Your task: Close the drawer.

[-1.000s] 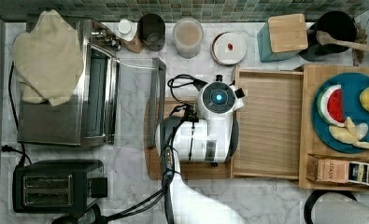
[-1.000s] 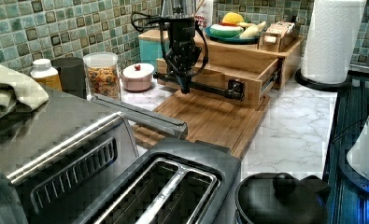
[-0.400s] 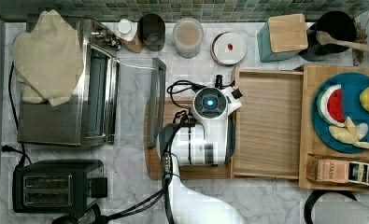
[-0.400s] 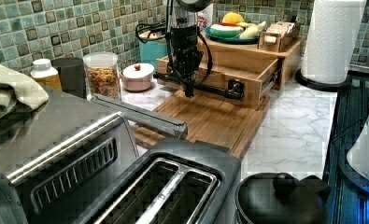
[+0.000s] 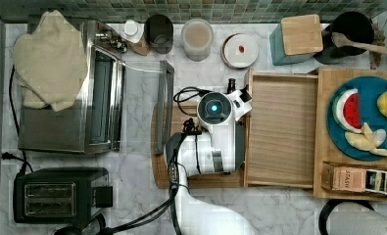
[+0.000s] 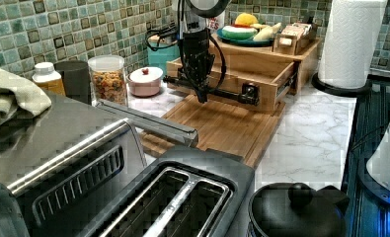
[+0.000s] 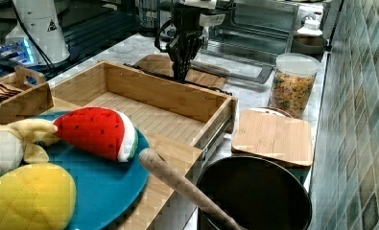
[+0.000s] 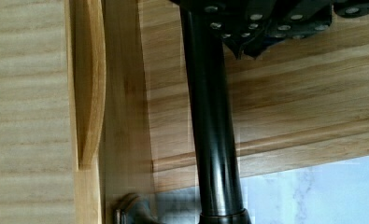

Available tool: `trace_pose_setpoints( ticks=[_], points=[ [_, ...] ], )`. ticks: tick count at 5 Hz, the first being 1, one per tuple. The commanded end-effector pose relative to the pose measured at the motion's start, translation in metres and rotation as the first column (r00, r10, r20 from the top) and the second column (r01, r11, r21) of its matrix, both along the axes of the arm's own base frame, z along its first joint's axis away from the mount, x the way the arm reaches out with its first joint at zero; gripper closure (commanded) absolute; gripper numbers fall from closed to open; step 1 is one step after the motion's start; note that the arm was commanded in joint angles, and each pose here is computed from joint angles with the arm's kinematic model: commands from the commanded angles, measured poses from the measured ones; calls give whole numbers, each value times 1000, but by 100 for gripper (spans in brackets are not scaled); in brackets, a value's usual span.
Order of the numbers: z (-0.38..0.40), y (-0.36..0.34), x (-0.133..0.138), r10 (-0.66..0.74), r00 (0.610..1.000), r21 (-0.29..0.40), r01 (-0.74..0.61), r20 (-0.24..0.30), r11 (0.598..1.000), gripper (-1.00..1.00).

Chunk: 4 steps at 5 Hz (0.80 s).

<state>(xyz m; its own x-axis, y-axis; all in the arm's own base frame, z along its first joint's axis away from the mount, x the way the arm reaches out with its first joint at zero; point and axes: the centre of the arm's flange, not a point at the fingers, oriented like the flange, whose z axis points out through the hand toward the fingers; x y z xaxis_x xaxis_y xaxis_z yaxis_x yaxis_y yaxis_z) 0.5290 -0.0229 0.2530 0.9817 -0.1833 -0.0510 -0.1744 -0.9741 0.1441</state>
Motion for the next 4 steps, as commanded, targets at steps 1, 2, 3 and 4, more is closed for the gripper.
trace_pose_setpoints(
  ticks=[1, 2, 3, 4],
  points=[
    [38, -137, -6, 24, 994, -74, -16, 104, 997, 100],
    [48, -184, -21, -9, 994, -82, 18, 109, 996, 100],
    [62, -232, -40, -89, 987, -91, 102, 136, 991, 100],
    [71, -269, -52, -106, 983, -111, 123, 149, 986, 100]
  ],
)
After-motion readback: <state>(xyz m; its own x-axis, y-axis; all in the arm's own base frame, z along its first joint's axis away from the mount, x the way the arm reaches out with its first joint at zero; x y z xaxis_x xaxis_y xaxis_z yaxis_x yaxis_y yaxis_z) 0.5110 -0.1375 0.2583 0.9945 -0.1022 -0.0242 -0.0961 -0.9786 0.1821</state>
